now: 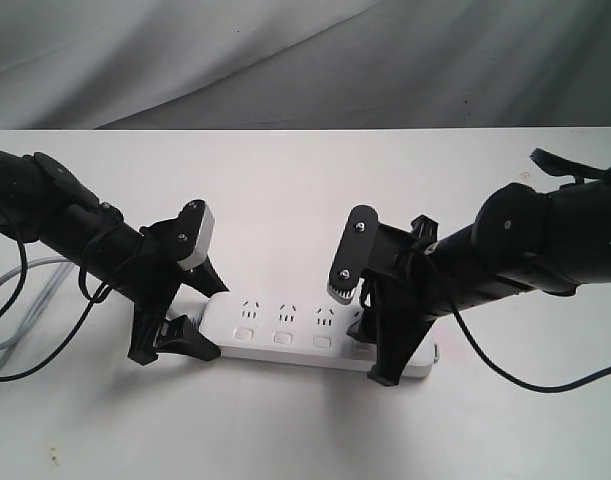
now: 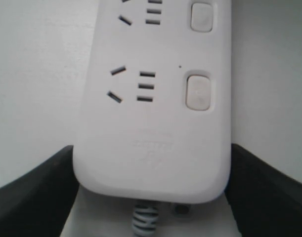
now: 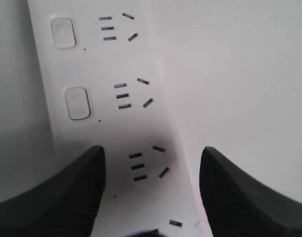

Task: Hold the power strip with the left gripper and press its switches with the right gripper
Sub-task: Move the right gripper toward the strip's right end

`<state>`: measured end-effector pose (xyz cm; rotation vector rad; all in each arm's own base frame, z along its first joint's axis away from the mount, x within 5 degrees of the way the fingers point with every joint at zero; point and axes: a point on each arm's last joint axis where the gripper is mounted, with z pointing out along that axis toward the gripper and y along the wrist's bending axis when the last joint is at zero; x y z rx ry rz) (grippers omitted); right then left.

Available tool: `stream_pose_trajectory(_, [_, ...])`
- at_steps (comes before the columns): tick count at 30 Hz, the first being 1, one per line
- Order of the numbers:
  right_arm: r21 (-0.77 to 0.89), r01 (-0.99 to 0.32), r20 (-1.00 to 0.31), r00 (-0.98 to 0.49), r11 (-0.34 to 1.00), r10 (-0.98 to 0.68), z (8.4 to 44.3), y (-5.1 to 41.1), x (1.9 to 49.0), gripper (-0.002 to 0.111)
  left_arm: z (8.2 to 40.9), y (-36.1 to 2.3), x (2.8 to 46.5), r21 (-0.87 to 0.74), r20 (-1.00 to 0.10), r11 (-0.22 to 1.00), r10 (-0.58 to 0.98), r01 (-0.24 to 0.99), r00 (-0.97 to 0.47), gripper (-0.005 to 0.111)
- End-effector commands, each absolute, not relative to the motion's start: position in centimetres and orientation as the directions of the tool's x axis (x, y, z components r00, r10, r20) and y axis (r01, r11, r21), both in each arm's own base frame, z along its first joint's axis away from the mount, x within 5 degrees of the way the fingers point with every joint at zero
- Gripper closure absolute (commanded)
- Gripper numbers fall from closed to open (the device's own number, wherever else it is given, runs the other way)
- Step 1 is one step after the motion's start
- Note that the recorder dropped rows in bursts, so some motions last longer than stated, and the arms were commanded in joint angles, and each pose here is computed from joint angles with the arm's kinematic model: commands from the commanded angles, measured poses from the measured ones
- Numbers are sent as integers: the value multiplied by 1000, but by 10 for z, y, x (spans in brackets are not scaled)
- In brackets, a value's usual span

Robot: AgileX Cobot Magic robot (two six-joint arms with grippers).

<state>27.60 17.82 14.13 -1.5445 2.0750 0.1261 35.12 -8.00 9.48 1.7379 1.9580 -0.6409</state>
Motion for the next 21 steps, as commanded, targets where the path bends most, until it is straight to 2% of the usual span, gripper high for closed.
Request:
stream_pose_trajectory(1, [-226, -913, -472, -203, 341, -858, 140, 177, 276, 55, 94, -80, 351, -37, -588, 84, 804, 996, -90, 39])
stream_pose_trajectory(6, [-223, -913, -466, -207, 341, -860, 137, 177, 276, 55, 94, -80, 351, -37, -588, 84, 804, 996, -90, 39])
stream_pose_trajectory(13, [-176, -925, -418, -241, 338, -876, 110, 177, 277, 55, 94, -80, 351, -38, -588, 86, 804, 996, -92, 39])
stream_pose_trajectory(21, [-159, -929, -411, -244, 333, -878, 109, 176, 275, 55, 94, -80, 351, -38, -588, 86, 804, 996, -92, 39])
